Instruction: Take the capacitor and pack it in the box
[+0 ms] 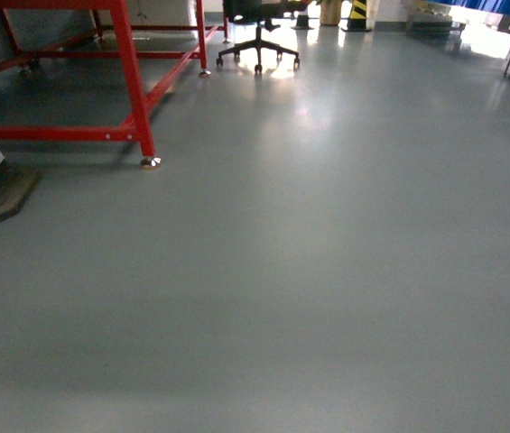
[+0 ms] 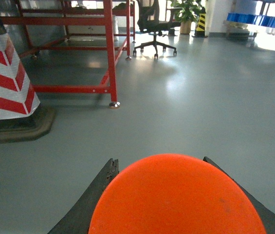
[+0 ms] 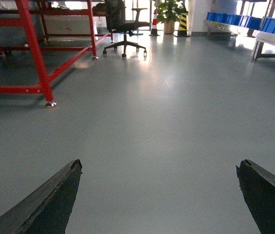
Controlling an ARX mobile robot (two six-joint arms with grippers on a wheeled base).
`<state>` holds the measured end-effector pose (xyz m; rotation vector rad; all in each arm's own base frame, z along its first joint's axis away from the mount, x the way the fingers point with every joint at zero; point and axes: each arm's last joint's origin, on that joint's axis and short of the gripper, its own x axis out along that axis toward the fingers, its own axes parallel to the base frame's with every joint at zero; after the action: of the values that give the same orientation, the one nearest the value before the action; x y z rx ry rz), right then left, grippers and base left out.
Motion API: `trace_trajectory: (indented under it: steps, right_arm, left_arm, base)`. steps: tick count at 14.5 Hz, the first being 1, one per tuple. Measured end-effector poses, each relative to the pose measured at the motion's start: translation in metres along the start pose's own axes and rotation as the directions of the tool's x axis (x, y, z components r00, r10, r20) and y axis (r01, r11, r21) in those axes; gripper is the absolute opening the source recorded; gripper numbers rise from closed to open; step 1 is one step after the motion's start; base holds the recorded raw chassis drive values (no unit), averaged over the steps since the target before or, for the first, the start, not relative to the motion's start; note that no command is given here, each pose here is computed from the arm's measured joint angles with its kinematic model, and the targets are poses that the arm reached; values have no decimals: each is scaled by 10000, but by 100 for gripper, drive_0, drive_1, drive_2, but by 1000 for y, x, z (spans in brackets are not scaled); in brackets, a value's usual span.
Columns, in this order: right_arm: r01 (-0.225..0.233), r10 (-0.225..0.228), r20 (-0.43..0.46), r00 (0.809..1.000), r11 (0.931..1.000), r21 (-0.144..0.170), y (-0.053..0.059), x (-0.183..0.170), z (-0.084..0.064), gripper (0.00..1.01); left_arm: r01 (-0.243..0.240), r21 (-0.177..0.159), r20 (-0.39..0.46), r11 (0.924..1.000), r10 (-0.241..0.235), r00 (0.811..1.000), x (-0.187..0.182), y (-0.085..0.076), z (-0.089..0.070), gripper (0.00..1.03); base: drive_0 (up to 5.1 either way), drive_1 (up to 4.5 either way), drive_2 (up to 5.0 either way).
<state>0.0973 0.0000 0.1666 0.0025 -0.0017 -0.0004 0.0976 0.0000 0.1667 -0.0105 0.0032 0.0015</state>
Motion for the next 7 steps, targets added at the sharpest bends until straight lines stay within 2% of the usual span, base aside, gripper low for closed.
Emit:
trace_trajectory:
  steps: [7]
  right_arm:
    - [0,0,4,10000,10000,0,0,0,0,98]
  left_arm:
    - [8,0,8,10000,-8,10000,0,0,0,43]
  base:
    - [-506,239,239]
